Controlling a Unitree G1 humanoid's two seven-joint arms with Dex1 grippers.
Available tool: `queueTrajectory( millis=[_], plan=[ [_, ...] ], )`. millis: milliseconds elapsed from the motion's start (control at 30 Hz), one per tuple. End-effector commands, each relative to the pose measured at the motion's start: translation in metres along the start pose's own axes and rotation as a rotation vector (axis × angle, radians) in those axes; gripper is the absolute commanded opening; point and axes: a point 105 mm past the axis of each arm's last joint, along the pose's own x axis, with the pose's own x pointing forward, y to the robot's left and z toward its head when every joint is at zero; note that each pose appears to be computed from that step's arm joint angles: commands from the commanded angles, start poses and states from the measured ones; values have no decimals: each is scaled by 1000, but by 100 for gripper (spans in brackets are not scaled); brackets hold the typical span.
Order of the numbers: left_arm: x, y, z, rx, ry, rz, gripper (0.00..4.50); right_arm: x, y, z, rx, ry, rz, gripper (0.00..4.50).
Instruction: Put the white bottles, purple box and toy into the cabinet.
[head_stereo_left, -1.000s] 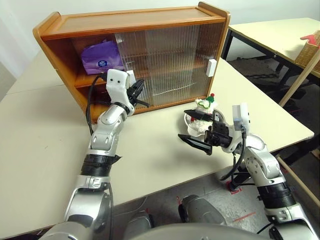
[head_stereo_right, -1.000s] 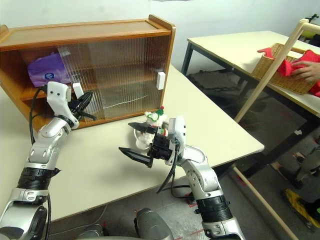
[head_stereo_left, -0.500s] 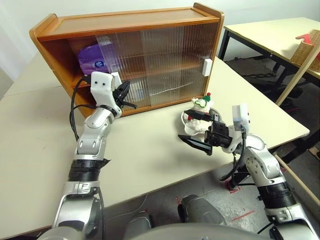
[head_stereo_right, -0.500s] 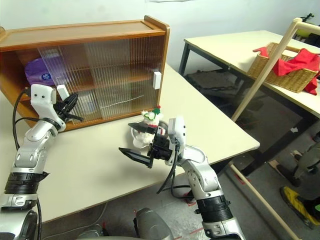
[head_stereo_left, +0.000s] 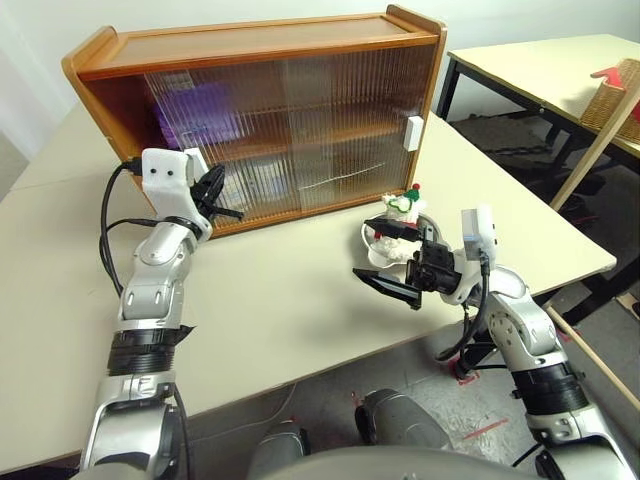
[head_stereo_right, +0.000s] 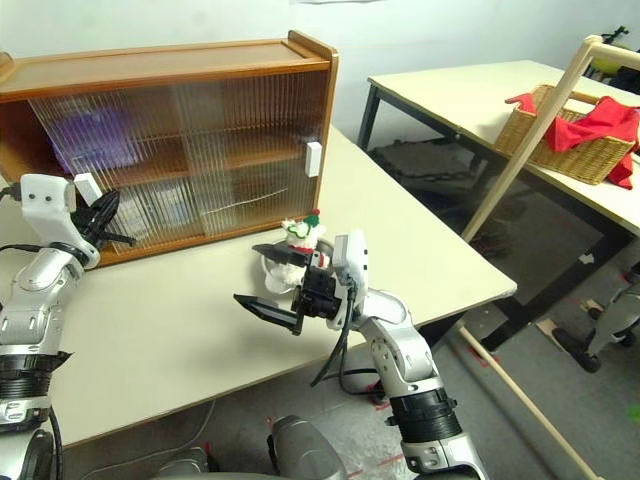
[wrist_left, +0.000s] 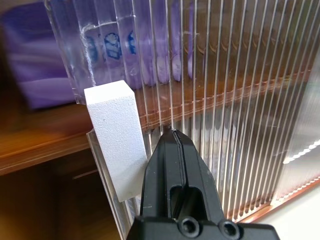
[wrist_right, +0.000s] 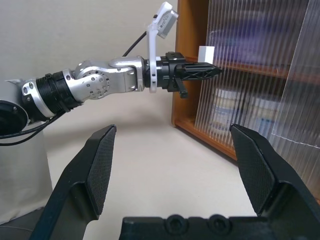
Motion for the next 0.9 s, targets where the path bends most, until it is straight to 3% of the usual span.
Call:
queueTrajectory(
  millis=[33, 500, 600, 700, 900],
  plan=[
    [-11, 36, -11, 11, 51, 125, 2, 0, -1, -3, 8, 15, 1, 450],
    [-22, 67, -12, 23, 54, 210, 2, 0, -1, -3, 8, 15, 4, 450],
    [-20, 60, -10, 4, 32, 175, 2, 0, -1, -3, 9, 15, 2, 450],
    [-13, 25, -3, -89, -27, -25, 2, 0, -1, -3, 7, 15, 1, 450],
    [-23, -23, -1, -136, -35, -356, 193, -3, -5, -1, 0, 23, -2, 450]
  ],
)
